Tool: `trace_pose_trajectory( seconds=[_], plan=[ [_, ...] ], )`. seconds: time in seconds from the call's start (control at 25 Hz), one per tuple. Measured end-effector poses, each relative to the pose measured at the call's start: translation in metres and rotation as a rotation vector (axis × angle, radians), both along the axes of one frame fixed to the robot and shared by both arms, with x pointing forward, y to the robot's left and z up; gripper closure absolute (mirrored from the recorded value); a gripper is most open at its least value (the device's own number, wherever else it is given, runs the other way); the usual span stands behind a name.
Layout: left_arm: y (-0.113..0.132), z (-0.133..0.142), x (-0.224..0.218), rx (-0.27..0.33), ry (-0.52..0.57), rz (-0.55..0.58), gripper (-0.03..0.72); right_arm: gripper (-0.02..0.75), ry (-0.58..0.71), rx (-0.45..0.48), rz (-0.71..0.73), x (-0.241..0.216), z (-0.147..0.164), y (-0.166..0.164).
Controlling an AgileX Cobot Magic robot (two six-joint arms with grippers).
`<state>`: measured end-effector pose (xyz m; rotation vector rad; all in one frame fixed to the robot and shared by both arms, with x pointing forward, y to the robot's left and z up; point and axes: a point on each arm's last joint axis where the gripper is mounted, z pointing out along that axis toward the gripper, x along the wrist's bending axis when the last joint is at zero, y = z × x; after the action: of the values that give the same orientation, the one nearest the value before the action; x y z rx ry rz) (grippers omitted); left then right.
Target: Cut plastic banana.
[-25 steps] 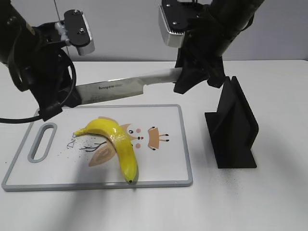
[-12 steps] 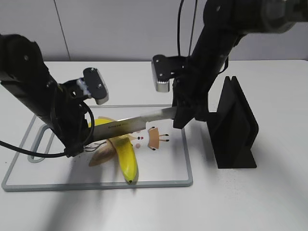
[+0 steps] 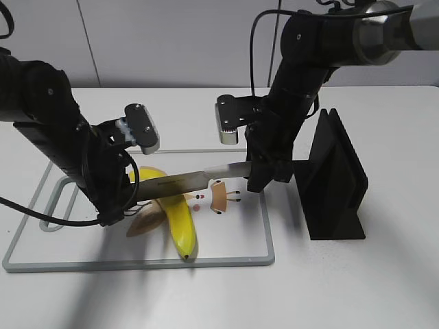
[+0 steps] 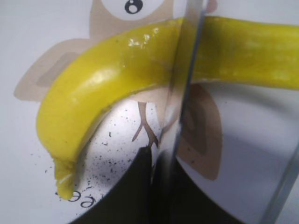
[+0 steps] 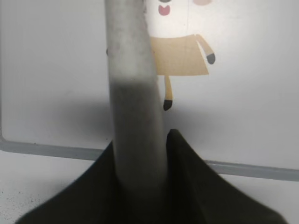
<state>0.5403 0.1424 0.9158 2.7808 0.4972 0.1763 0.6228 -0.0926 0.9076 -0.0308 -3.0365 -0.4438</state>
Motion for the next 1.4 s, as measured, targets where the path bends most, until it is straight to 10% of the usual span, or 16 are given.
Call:
trace_pose_trajectory(
  seconds=[0.84, 0.96, 1.2, 1.4],
  plan=[
    [0.01, 0.132, -0.034, -0.062, -0.113, -0.135, 0.659, 0.551, -0.186, 0.162, 0.002, -0.037, 0.141, -0.008],
    [0.01, 0.132, -0.033, -0.057, -0.122, -0.136, 0.554, 0.555, -0.185, 0.163, 0.0, -0.037, 0.141, -0.008],
    [0.009, 0.143, -0.028, -0.071, -0.162, -0.134, 0.084, 0.574, -0.195, 0.163, -0.025, -0.035, 0.142, -0.009],
    [0.005, 0.163, -0.02, -0.1, -0.235, -0.13, -0.002, 0.575, -0.239, 0.121, -0.022, -0.031, 0.14, -0.013]
  ],
)
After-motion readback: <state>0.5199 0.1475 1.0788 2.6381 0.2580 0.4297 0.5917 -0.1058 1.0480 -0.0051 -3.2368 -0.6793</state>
